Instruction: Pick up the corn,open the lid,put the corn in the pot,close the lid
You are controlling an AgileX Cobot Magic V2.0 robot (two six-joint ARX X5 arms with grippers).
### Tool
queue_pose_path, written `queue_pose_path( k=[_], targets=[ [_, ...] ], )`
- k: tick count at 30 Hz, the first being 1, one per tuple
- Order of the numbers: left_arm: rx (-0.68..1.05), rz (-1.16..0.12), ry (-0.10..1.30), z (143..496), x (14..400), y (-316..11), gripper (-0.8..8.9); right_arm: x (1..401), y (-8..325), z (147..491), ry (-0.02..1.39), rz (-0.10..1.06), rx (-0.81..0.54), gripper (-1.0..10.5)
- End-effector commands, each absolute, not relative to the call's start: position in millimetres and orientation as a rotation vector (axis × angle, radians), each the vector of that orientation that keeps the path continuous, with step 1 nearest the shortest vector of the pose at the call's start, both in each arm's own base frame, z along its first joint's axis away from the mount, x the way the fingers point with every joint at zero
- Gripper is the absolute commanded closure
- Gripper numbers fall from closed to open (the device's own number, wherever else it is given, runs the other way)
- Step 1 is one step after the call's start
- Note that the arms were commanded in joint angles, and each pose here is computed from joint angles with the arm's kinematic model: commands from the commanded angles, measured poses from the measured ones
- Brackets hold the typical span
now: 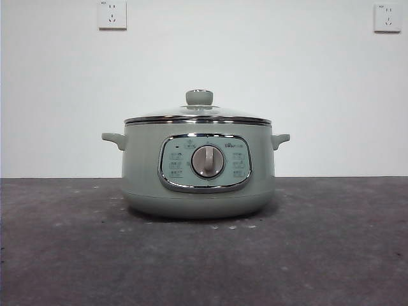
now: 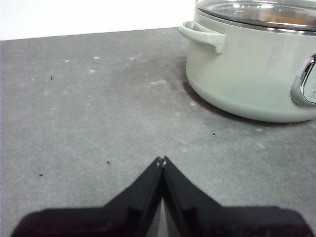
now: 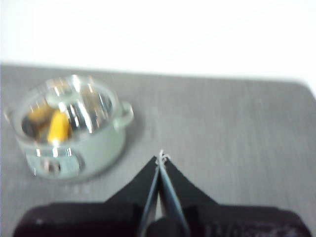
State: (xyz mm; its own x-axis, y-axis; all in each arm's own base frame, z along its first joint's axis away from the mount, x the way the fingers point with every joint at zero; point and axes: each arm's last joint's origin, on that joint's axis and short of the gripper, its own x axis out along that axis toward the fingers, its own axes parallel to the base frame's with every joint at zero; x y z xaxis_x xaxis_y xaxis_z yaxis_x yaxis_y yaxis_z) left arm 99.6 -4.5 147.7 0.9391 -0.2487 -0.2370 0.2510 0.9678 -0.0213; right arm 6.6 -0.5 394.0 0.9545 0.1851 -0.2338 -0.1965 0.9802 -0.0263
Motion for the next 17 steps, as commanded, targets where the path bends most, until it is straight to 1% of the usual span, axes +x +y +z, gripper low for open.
queue_pose_path(
  k=[1, 4, 6, 8, 12, 17],
  targets=[
    [-0.002, -0.251, 0.254, 144, 100, -4, 8.16, 22, 4, 370, 0.117, 0.199, -0.113, 9.5],
    [-0.002, -0.251, 0.256, 144, 100, -4, 8.16, 43, 8, 333, 0.027, 0.204, -0.106, 9.5],
    [-0.002, -0.252, 0.256, 144, 100, -4, 8.17, 57, 7, 306, 0.006, 0.183, -0.105, 9.5],
    [-0.002, -0.251, 0.256, 144, 100, -4, 8.17, 69, 7, 276, 0.013, 0.157, -0.103, 9.5],
    [-0.002, -0.252, 0.255, 144, 100, -4, 8.17, 84, 6, 227, 0.042, 0.139, -0.079, 9.5],
    [-0.003, -0.251, 0.259, 144, 100, -4, 8.16, 90, 6, 185, 0.078, 0.139, -0.075, 9.5]
  ],
)
